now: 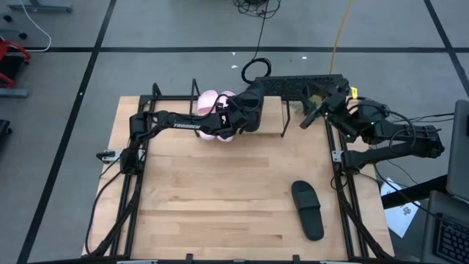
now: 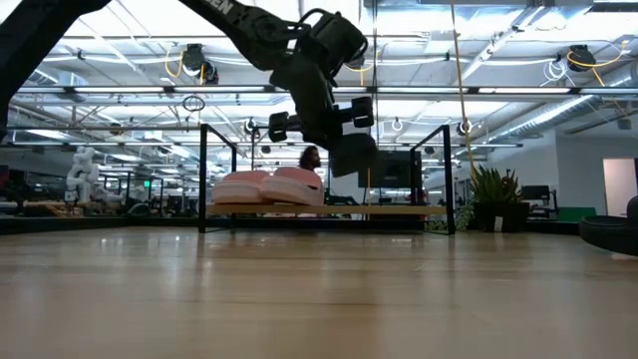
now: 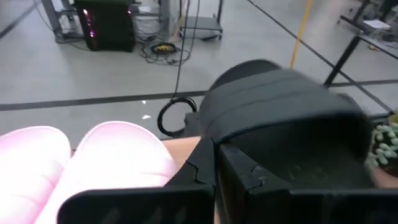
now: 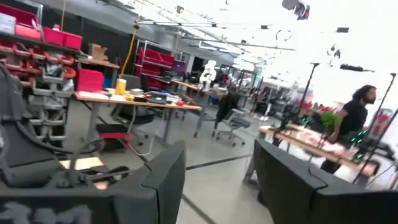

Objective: Pick and place slides into the shelf
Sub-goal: Put the top black slipper on the shelf

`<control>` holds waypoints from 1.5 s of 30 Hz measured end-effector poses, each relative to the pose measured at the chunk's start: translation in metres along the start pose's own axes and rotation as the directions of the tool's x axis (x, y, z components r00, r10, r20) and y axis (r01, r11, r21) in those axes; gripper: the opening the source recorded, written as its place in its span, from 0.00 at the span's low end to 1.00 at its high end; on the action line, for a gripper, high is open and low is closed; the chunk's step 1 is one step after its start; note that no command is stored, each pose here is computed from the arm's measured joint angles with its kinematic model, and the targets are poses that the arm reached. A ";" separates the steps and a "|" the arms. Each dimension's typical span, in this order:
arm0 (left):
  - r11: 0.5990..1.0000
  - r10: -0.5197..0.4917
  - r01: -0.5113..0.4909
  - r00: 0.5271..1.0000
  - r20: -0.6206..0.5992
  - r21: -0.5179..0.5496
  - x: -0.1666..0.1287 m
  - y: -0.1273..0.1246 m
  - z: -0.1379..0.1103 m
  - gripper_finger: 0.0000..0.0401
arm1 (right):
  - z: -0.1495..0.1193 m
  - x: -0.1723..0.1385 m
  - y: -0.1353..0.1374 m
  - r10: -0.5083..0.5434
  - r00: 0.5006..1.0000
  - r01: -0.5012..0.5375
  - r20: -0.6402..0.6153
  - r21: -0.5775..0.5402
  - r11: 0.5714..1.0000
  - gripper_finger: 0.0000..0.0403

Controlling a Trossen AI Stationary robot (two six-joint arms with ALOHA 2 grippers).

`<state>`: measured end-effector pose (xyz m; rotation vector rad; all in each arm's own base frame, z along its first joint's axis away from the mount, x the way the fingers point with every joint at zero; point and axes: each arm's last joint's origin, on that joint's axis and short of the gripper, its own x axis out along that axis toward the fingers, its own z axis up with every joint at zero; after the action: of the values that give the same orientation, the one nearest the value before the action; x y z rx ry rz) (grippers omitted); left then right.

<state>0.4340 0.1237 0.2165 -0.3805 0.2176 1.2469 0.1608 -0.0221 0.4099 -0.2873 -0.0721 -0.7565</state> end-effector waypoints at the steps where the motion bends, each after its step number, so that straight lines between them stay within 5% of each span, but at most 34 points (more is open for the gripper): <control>1: 1.000 0.002 -0.002 1.000 0.003 -0.001 -0.001 0.000 0.000 0.00 | 0.001 -0.001 -0.001 -0.002 1.000 0.002 0.004 -0.009 1.000 0.45; 23: 0.998 0.040 -0.038 0.997 -0.061 0.042 0.014 -0.002 -0.039 0.00 | 0.004 -0.007 -0.008 -0.007 1.000 0.008 0.020 -0.038 0.999 0.45; 45: 0.998 0.065 -0.064 0.994 -0.093 0.013 0.019 0.005 -0.040 0.00 | 0.004 -0.007 -0.008 -0.008 1.000 0.009 0.019 -0.038 0.999 0.45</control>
<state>0.4370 0.1258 0.1726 -0.4260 0.3181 1.2927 0.1499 -0.0219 0.4141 -0.3311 -0.0771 -0.7643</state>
